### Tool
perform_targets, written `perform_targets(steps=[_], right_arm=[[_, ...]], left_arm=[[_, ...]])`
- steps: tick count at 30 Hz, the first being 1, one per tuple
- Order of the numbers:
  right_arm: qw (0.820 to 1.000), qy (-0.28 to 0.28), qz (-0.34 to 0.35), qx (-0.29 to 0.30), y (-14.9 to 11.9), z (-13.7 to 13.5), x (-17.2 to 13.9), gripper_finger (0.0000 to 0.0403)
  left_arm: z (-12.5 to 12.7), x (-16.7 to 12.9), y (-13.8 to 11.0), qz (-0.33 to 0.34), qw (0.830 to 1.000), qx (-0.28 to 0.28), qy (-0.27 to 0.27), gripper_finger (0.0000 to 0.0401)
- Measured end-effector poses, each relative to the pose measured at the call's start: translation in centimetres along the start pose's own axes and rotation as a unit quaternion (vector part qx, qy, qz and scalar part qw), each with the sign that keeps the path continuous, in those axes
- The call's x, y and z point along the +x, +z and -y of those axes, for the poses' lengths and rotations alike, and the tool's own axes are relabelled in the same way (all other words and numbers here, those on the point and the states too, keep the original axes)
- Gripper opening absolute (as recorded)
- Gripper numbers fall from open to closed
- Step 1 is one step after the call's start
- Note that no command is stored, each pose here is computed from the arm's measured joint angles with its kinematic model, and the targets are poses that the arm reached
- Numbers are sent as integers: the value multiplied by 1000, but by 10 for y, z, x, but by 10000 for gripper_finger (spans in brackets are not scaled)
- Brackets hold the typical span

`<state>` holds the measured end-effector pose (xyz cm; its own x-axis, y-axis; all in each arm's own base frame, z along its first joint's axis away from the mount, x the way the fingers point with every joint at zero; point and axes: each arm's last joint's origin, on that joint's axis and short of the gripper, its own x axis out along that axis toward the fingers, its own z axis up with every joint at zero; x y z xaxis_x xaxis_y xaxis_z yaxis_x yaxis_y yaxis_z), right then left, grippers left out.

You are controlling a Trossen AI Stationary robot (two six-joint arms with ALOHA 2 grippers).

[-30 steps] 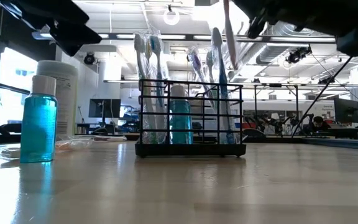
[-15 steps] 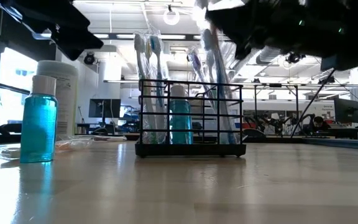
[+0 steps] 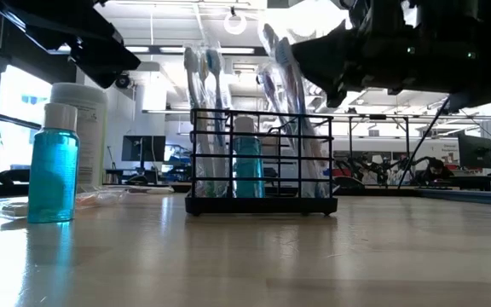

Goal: Pick & Place toothbrushing station
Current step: Put the orange toothbrush into the black wire organizer

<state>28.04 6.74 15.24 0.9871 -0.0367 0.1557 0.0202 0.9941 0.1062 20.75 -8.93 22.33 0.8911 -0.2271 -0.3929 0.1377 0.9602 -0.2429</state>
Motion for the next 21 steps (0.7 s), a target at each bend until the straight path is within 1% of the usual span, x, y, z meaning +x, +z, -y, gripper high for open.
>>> perform_targets(steps=[3, 6, 11, 21], right_arm=[[1000, 4, 0, -4, 0, -2, 0, 11], [1000, 15, -2, 7, 0, -1, 0, 14], [999, 11, -6, 35, -1, 2, 1, 51], [999, 11, -5, 32, -1, 2, 1, 121]], left_arm=[[0, 0, 0, 1, 1000, 8, 0, 200], [0, 0, 1, 3, 1000, 19, 0, 200], [0, 0, 2, 9, 1000, 21, -2, 200], [1, 0, 4, 18, 999, 27, -5, 200]])
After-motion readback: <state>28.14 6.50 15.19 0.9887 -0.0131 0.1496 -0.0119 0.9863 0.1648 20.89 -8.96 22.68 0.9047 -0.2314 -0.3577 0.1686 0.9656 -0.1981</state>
